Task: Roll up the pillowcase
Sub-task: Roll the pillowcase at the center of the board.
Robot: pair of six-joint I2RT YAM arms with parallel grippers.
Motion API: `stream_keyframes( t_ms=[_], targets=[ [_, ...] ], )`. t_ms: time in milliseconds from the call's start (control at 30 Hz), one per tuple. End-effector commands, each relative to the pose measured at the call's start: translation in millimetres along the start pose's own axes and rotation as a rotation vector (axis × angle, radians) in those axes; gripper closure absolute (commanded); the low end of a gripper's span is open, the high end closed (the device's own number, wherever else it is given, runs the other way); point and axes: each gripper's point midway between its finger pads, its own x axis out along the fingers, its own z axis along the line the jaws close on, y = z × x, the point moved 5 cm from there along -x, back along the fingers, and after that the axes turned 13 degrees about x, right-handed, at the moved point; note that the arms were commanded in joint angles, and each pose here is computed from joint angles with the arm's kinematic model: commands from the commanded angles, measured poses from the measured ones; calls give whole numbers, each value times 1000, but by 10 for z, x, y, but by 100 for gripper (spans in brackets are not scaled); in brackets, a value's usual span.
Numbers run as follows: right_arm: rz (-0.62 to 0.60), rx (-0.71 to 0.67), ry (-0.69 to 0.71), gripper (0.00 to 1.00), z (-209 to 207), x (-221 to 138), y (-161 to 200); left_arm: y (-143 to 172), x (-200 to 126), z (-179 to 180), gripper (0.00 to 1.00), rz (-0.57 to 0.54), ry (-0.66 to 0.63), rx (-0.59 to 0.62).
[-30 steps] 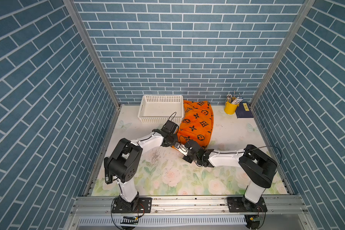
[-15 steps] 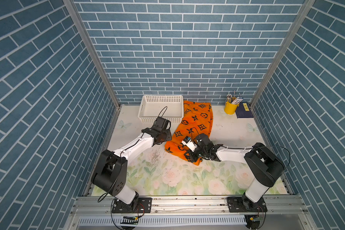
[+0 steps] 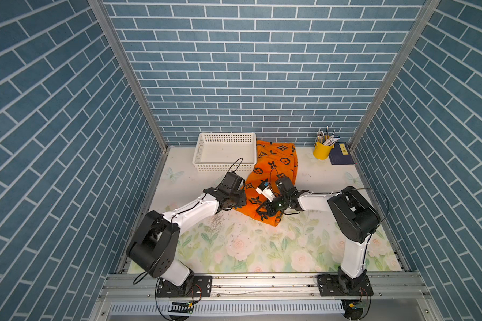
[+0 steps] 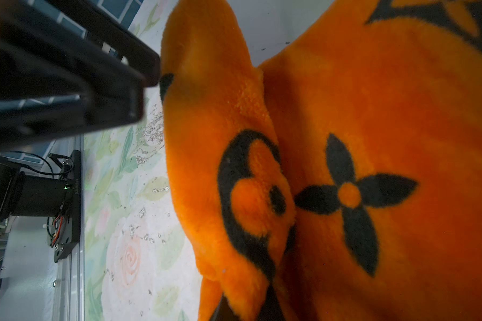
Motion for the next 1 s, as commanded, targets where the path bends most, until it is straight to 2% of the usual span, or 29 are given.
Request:
stream_keyframes(
  t_ms=[0,100,233,300,400,500,667,867,900,967],
  targets=[
    [19,43,86,83,-137,-13,76,25,253,52,57,46,-48,-17],
    [-75,-11,183,60,-87,-204,-53,87,409,73,59,94,-66,-27],
    [-225,-140,441,49,28,-523,-209,111,482,74,59,112,-64,-32],
    [-286,-297,561,43,208,-599,-194,123,504,67,59,121,-58,-29],
    [-327,-524,637,35,470,-523,-52,130,518,70,59,127,-54,-30],
    [-308,-663,674,35,603,-344,39,128,521,64,59,129,-50,-30],
    [-247,-818,751,34,639,-30,86,140,519,65,59,137,-47,-30],
    [-191,-878,829,35,471,182,107,146,495,70,59,136,-49,-32],
    [-177,-881,833,37,440,212,126,147,495,69,59,136,-48,-32],
    [-143,-876,827,51,403,255,165,141,490,71,59,137,-47,-35]
  ],
)
